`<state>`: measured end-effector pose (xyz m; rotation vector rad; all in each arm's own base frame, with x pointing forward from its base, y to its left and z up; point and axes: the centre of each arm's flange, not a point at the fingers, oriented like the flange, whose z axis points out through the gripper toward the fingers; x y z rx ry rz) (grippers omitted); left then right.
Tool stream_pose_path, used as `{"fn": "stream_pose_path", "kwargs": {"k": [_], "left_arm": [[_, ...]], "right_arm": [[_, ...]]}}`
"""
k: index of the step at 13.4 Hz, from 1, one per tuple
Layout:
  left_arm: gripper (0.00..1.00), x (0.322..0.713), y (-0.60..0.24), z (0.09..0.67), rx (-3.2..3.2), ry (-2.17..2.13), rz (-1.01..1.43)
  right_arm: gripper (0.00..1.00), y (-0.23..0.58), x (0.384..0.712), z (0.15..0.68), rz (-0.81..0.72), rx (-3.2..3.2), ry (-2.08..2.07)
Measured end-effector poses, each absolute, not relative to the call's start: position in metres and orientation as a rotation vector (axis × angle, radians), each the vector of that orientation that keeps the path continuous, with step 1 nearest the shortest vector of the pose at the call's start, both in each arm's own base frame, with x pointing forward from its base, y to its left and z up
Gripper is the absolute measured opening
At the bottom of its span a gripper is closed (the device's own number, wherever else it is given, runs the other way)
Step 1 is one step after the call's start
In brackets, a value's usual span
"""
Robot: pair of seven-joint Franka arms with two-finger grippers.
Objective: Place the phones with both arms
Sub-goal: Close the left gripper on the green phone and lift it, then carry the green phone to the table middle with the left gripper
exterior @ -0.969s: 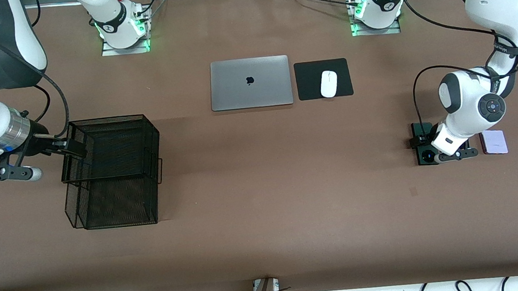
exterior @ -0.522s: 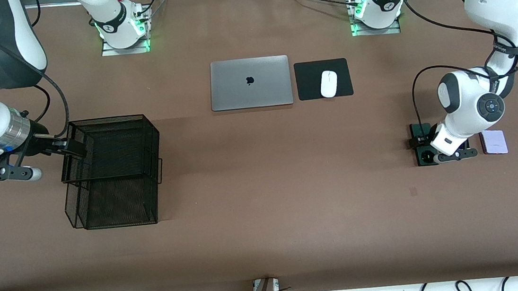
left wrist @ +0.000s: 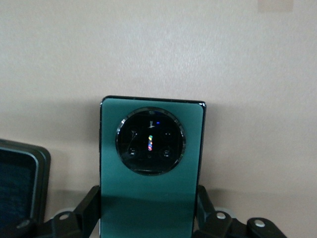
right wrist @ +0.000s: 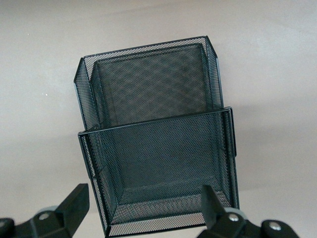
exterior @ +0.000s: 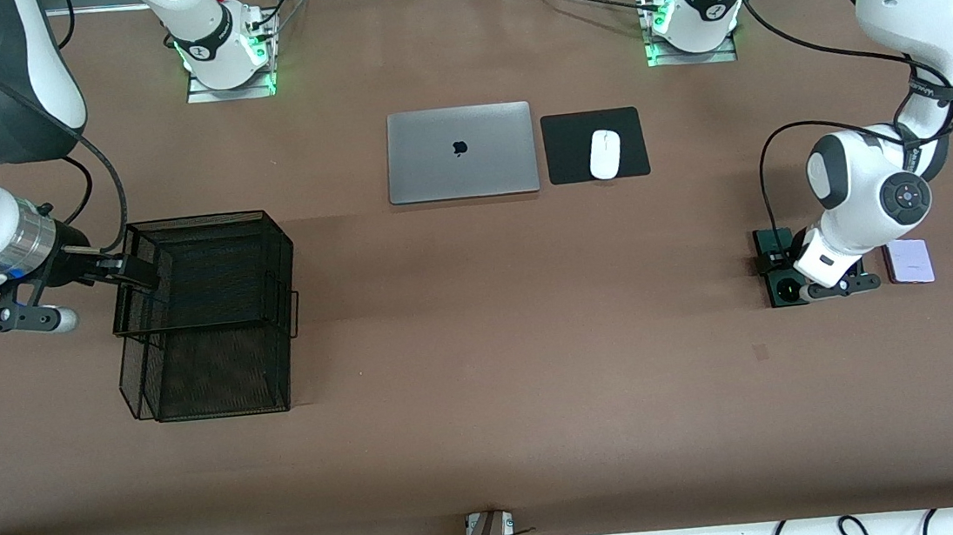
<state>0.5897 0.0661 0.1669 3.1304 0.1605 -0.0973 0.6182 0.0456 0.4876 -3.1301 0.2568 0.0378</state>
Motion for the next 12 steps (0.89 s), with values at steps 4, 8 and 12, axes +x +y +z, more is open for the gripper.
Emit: {"fn": "stream_pose_path", "kwargs": {"k": [4,8,12], "left_arm": [[0.80,0.632,0.061,0.211,3.126,0.141,-0.153],[0.80,0.654,-0.010,0.229,3.122,0.089,-0.091],[0.80,0.650,-0.172,0.251,3.122,0.072,-0.060]], "right_arm": [[1.00,0.046,0.618,0.488,0.038,-3.130,0.257],[1.00,0.045,0.618,0.488,0.038,-3.130,0.257],[1.00,0.045,0.618,0.488,0.038,-3.130,0.258]]}}
